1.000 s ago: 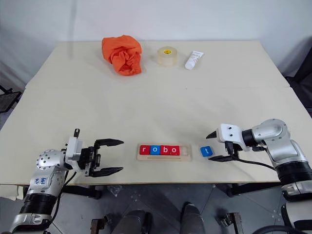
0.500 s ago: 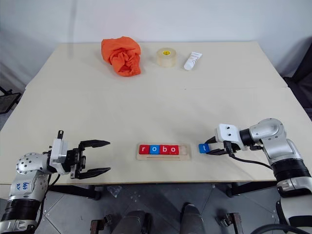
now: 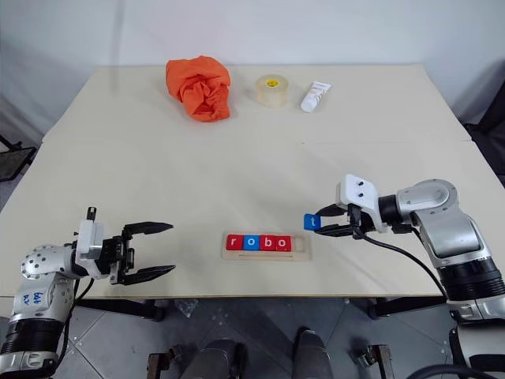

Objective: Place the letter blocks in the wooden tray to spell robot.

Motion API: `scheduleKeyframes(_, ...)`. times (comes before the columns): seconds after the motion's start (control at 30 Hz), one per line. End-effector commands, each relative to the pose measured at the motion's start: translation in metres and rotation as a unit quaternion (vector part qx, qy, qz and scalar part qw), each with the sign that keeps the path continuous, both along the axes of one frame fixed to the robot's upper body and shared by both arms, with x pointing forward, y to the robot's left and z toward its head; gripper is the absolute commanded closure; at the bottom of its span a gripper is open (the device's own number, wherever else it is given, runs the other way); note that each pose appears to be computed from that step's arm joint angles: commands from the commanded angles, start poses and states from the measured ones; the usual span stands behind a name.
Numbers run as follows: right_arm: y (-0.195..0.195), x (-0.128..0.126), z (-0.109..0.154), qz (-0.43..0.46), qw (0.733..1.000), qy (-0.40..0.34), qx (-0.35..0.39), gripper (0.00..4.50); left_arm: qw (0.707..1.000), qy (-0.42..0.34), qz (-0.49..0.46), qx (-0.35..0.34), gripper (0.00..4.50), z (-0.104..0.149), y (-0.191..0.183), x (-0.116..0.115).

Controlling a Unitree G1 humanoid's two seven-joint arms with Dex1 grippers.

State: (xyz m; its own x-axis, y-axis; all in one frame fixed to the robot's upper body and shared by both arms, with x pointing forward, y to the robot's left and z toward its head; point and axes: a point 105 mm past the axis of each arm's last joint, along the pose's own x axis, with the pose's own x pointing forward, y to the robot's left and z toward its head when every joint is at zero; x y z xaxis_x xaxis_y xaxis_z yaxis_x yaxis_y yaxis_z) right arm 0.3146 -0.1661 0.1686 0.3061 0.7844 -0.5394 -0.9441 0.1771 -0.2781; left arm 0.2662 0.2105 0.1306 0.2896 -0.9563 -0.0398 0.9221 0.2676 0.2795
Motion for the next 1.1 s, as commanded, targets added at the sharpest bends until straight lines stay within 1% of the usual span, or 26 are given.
scheduleKeyframes(0.03,0.01,-0.006,0.003,0.008,1.0,-0.003,-0.009,3.03,1.0,-0.018,0.0,-0.009,0.0,0.007,-0.001,0.002)
scheduleKeyframes(0.2,0.023,-0.006,0.001,0.003,1.0,-0.003,-0.01,3.03,1.0,-0.022,-0.003,-0.013,0.0,0.008,-0.005,0.004)
scheduleKeyframes(0.33,0.034,-0.016,-0.005,0.017,1.0,0.012,-0.015,3.03,1.0,-0.024,-0.005,-0.019,0.0,0.007,-0.009,0.004)
scheduleKeyframes(0.4,0.035,-0.015,-0.007,0.014,1.0,0.012,-0.02,3.03,1.0,-0.023,-0.005,-0.02,0.0,0.006,-0.01,0.004)
scheduleKeyframes(0.77,0.03,-0.015,-0.026,0.01,0.998,0.028,-0.05,3.03,0.999,-0.022,-0.004,-0.027,0.0,0.003,-0.017,0.002)
scheduleKeyframes(0.97,0.025,-0.01,-0.026,0.005,0.998,0.025,-0.053,3.03,0.999,-0.021,-0.003,-0.029,0.0,0.002,-0.018,0.001)
scheduleKeyframes(1.1,0.02,-0.011,-0.031,0.002,0.998,0.031,-0.06,3.03,0.999,-0.02,-0.002,-0.031,0.0,0.002,-0.019,0.0)
